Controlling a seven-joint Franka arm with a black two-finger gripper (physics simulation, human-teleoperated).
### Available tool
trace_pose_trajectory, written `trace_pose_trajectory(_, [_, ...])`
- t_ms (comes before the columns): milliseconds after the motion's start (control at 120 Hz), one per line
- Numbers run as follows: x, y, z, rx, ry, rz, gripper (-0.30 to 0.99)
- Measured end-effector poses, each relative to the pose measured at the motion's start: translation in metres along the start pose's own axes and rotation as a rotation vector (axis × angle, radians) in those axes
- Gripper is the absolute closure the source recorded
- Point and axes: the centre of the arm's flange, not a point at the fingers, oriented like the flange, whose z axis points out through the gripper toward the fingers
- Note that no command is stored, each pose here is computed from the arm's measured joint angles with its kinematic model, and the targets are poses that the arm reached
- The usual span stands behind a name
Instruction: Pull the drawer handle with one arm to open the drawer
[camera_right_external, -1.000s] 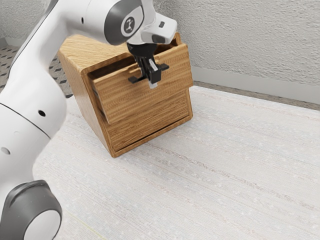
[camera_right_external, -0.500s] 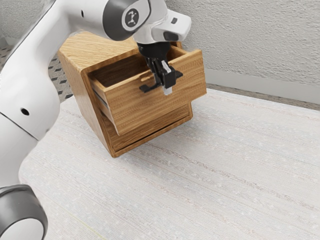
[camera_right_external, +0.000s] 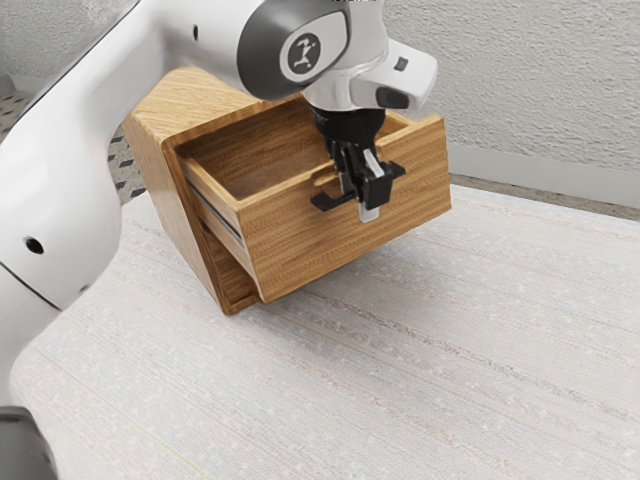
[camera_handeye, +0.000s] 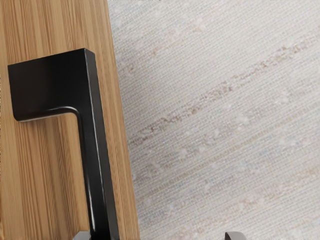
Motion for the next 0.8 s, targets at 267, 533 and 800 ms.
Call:
trace_pose_trajectory(267, [0.005, 0.045, -0.01, -0.024, 0.008, 0.038, 0.39])
trace_pose_trajectory(533, [0.01, 0.142, -0.064, 0.138, 0.042, 0.133, 0.15])
trace_pose_trajectory(800, [-0.108, 0.076, -0.17, -0.007, 0.164, 0.12, 0.04])
